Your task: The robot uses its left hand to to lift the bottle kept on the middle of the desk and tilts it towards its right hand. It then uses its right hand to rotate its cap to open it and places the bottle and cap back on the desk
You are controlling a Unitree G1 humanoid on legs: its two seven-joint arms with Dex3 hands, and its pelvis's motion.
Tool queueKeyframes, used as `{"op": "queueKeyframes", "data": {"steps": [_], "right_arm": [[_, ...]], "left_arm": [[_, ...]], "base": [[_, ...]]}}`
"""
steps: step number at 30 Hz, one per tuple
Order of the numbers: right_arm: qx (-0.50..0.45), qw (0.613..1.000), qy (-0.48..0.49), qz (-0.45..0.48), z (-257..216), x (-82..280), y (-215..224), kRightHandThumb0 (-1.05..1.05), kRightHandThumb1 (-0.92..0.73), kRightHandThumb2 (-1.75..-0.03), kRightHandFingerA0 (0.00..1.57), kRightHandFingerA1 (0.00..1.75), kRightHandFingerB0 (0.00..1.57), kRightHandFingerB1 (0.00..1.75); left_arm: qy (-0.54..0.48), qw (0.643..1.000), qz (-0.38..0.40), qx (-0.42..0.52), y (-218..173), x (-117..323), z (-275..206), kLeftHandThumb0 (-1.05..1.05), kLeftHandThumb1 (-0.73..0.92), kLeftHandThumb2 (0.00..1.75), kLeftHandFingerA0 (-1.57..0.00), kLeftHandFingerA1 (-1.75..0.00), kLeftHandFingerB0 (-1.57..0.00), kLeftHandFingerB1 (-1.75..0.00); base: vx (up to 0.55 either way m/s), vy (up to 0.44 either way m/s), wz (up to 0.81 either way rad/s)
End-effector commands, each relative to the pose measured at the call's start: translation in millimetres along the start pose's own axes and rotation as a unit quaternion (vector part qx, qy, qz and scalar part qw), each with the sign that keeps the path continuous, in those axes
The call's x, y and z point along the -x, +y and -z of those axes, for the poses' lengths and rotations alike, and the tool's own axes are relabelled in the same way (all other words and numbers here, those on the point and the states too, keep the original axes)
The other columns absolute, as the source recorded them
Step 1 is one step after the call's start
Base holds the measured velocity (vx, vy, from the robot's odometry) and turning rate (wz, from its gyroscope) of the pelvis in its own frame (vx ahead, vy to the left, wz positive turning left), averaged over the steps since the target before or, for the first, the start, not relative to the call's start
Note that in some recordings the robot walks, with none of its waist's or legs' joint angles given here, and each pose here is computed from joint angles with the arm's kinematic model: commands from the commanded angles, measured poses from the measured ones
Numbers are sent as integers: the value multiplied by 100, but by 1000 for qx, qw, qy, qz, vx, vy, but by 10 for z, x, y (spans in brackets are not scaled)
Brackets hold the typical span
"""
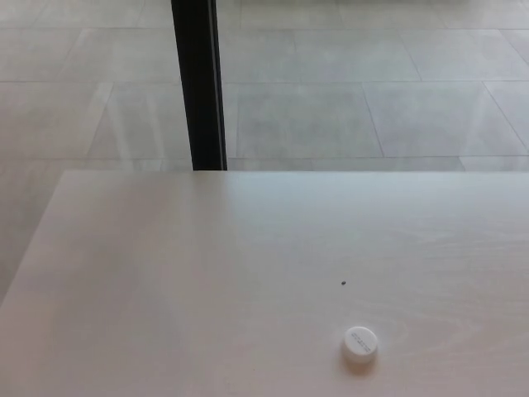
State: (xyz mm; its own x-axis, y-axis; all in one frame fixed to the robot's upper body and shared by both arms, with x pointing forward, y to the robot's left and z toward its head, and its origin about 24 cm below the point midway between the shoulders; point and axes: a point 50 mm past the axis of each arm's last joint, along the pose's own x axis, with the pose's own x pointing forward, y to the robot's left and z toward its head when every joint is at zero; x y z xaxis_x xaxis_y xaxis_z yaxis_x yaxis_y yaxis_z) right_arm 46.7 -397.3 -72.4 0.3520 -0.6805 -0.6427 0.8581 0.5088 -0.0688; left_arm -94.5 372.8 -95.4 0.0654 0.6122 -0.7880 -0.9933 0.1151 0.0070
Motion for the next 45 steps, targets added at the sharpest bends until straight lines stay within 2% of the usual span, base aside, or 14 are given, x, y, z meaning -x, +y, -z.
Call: {"op": "queueKeyframes", "data": {"steps": [1, 3, 5, 8, 9, 12, 13, 16, 24, 30, 33, 39, 43, 45], "right_arm": [[27, 1000, 4, 2, -2, -3, -83, -27, -53, -103, 9, 53, 7, 50], [30, 1000, 5, 1, 0, -4, -84, -48, -75, -62, 18, 35, 19, 28], [48, 999, -4, -9, -8, 5, -74, -49, -74, -63, 17, 34, 19, 28], [49, 998, -4, -26, 3, 4, -54, -30, -59, -108, 2, 51, 0, 47], [40, 999, -4, -26, 11, 0, -55, -30, -59, -107, 2, 51, 0, 47], [51, 998, -2, -22, 9, -20, -27, -51, -73, -62, 17, 33, 18, 27], [50, 998, -2, -23, 12, -30, -22, -52, -73, -62, 18, 35, 18, 27], [55, 998, 0, -23, 2, -54, -13, -51, -73, -62, 17, 33, 17, 27], [47, 999, 1, -22, -11, -73, -6, -51, -73, -63, 17, 35, 14, 27], [61, 998, -4, -27, -30, -62, -19, -30, -61, -108, 1, 51, 0, 49], [49, 998, -9, -29, -36, -55, -18, -50, -75, -62, 12, 34, 8, 26], [67, 997, 7, -29, -29, -74, -6, -29, -64, -109, 1, 50, 0, 49], [44, 998, 8, -37, -33, -50, -3, -28, -64, -109, 2, 52, 0, 49], [61, 997, 5, -37, -38, -23, 9, -45, -74, -63, 15, 36, 12, 27]], "left_arm": [[-29, 999, -2, -27, 25, 6, -117, -39, 46, 110, -5, -56, 0, -51], [-30, 999, 0, -33, 29, 9, -117, -85, 89, 67, -4, -56, -10, -42], [-28, 999, -1, -29, 39, 10, -120, -39, 45, 108, -5, -56, 0, -51], [-29, 999, 9, -25, 30, 10, -126, -83, 66, 108, -4, -52, -7, -51], [-29, 999, 10, -28, 30, 10, -127, -85, 88, 66, -2, -55, -12, -42], [-30, 999, 18, -22, -2, 1, -135, -83, 67, 112, 0, -48, -6, -45], [-29, 999, 15, -22, -5, -2, -135, -85, 89, 67, -3, -51, -11, -41], [-29, 999, 9, -16, -15, -8, -125, -84, 67, 108, -5, -53, -7, -48], [-30, 999, 7, -22, -16, -7, -112, -83, 90, 67, -6, -53, -11, -39], [-25, 999, 21, -35, -15, -2, -100, -39, 46, 110, -4, -55, 0, -51], [-23, 998, 27, -55, -35, -6, -102, -87, 88, 67, -18, -59, -16, -46], [-14, 993, 27, -111, -47, -8, -81, -79, 62, 106, -19, -62, -19, -56], [-8, 993, 34, -117, -46, -7, -90, -80, 85, 65, -16, -59, -18, -47], [-8, 992, 35, -123, -35, -2, -85, -80, 84, 65, -16, -59, -19, -47]], "base": [[0, 0, 0], [0, 0, 0], [0, 0, 0], [0, 0, 0], [0, 0, 0], [0, 0, 0], [0, 0, 0], [0, 0, 0], [0, 0, 0], [0, 0, 0], [0, 0, 0], [0, 0, 0], [0, 0, 0], [0, 0, 0]]}}
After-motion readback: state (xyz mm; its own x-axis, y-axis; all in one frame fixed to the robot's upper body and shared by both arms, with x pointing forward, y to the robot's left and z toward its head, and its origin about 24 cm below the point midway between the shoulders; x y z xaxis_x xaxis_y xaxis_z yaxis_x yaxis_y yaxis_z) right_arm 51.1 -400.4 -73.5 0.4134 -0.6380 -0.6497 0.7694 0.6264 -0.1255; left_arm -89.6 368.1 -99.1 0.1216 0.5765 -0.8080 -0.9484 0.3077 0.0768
